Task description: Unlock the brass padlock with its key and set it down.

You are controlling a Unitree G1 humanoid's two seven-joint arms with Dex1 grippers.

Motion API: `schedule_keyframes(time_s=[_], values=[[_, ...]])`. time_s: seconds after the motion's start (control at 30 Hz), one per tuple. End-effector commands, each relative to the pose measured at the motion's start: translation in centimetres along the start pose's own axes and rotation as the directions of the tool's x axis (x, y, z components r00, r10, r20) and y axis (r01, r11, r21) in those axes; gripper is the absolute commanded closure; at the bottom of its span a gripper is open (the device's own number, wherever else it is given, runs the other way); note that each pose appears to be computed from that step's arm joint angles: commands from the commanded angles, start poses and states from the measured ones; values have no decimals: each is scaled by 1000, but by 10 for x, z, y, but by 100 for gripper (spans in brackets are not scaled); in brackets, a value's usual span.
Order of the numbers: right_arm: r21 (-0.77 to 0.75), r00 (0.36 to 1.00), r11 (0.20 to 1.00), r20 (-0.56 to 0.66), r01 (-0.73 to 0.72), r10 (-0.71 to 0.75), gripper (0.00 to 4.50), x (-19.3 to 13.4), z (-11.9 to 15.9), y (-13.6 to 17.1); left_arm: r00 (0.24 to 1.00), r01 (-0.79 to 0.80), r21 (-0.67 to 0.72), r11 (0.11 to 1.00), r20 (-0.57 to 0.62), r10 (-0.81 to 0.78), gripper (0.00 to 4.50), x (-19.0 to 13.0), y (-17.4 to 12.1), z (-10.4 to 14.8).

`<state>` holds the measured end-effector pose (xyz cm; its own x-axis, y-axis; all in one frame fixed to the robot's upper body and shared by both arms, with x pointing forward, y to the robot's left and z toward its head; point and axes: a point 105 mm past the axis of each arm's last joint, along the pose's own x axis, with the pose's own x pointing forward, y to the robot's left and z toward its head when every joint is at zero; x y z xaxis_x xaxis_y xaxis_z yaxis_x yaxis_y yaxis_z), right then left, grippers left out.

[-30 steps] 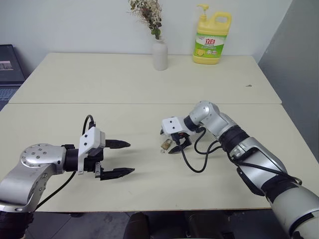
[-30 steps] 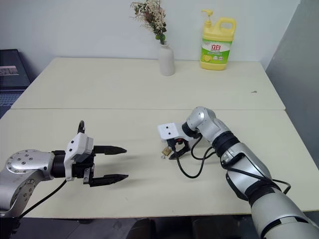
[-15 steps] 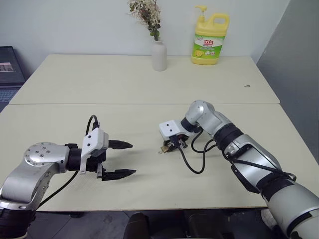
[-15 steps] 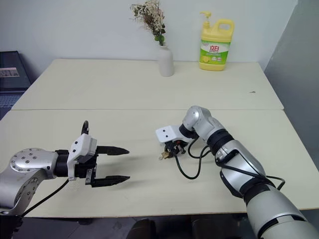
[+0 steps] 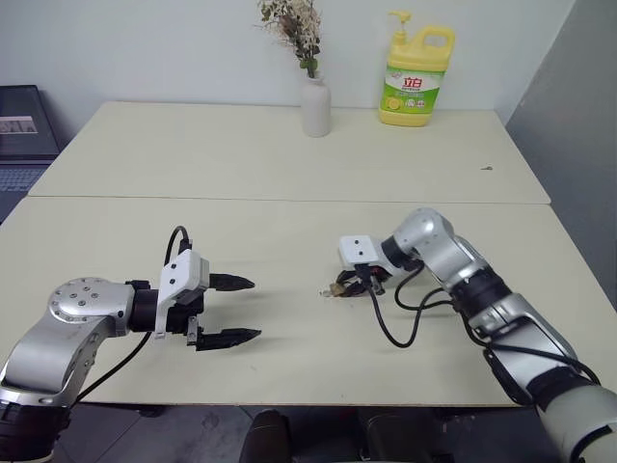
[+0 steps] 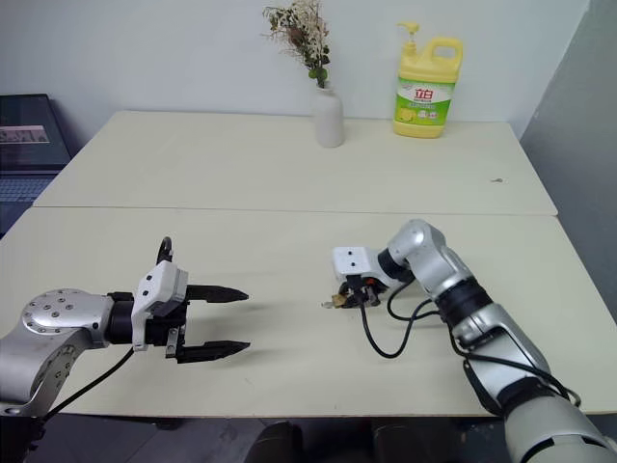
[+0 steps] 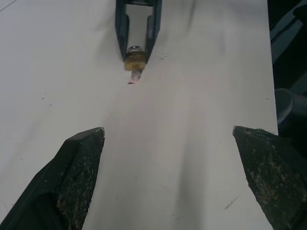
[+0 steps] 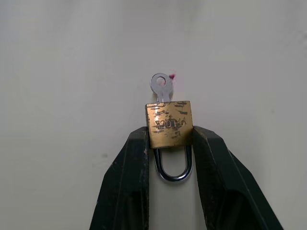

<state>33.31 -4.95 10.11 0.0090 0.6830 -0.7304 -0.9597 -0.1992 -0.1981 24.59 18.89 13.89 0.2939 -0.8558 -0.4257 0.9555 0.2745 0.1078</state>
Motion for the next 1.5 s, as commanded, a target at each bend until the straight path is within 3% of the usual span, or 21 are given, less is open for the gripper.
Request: schedule_keyframes(time_s=[0.03, 0.3, 0.53, 0.57, 0.83, 1.1, 1.5], values=[[50, 995, 995, 52, 88, -91, 359, -16, 7, 13, 1000, 6, 47, 999, 17, -6, 0, -1, 3, 8], [214, 945, 927, 46, 308, -325, 359, -22, 6, 17, 999, 24, 58, 998, 24, -25, 0, 4, 6, 10], [214, 923, 902, -7, 376, -384, 359, -13, -4, 18, 999, 39, 65, 997, 30, -41, 0, 10, 6, 10], [216, 923, 900, -11, 378, -385, 282, -13, -5, 18, 999, 39, 66, 997, 30, -41, 0, 10, 6, 10], [267, 912, 879, 3, 396, -411, 6, -21, -4, 20, 999, 41, 64, 997, 29, -43, 0, 10, 6, 9], [305, 924, 889, 66, 341, -377, 6, -39, 5, 44, 998, 43, 60, 997, 32, -45, 0, 10, 3, 8], [271, 922, 896, 65, 351, -381, 6, -22, 1, 10, 998, 61, 70, 996, 27, -63, 0, 11, 2, 10]])
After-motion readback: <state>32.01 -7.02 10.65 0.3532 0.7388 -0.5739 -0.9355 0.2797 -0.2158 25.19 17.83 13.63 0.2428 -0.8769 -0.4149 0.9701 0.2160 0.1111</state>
